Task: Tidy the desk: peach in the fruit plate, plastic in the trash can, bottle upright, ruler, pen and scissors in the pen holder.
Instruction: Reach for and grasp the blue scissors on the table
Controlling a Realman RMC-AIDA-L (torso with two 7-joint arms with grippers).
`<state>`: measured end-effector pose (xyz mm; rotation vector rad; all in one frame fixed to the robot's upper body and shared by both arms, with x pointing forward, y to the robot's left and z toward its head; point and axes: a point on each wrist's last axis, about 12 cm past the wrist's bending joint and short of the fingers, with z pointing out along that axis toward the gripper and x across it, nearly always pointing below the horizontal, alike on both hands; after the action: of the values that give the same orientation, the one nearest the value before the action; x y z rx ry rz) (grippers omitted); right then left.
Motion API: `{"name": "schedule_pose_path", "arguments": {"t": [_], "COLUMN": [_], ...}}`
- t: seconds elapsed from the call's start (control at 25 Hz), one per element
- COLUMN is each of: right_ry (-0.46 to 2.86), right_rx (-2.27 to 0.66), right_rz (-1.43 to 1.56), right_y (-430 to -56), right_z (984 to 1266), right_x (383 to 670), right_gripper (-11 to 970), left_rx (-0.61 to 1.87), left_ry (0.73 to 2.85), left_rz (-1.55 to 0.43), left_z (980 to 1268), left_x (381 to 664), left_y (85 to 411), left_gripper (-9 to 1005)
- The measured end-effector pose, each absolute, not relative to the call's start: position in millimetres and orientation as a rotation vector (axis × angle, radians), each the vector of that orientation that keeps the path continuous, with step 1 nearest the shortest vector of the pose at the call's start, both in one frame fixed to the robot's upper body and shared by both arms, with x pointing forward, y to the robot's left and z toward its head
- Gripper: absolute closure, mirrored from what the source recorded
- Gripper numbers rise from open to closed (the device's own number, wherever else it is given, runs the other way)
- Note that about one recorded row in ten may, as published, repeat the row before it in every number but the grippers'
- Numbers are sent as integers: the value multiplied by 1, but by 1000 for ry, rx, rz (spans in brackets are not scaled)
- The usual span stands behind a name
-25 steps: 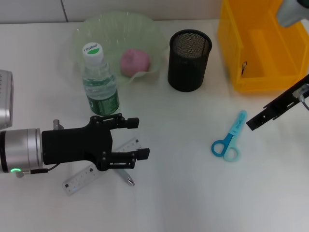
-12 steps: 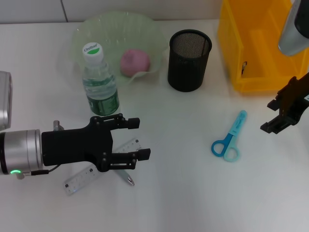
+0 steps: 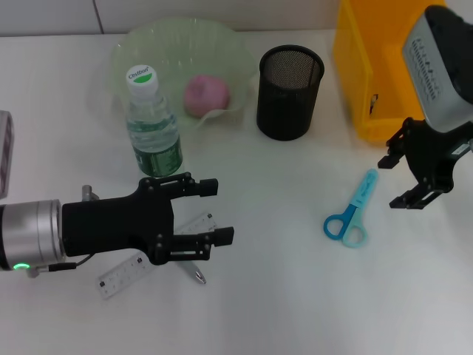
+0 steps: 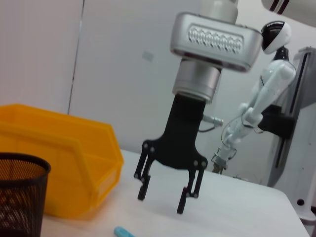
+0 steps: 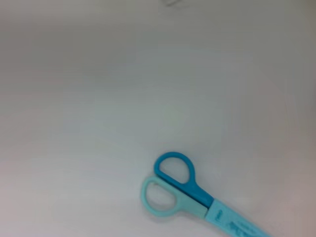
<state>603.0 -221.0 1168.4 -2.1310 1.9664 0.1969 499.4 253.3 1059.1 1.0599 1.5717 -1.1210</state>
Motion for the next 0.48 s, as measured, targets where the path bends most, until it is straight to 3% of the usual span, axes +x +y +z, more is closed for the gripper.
{"name": "schedule_pose_path", "arguments": {"t": [0.48], "right_ry": [1555], "right_rx": [-2605], "right_rz": [125], "right_y": [-208], "right_z": [1157], "right_x": [599], "right_gripper": [306], "left_rx": [933], "left_ry": [1523], "left_rz": [-1133], "left_z": [1062], "left_x": [492], "left_y": [260], "left_gripper": [188]}}
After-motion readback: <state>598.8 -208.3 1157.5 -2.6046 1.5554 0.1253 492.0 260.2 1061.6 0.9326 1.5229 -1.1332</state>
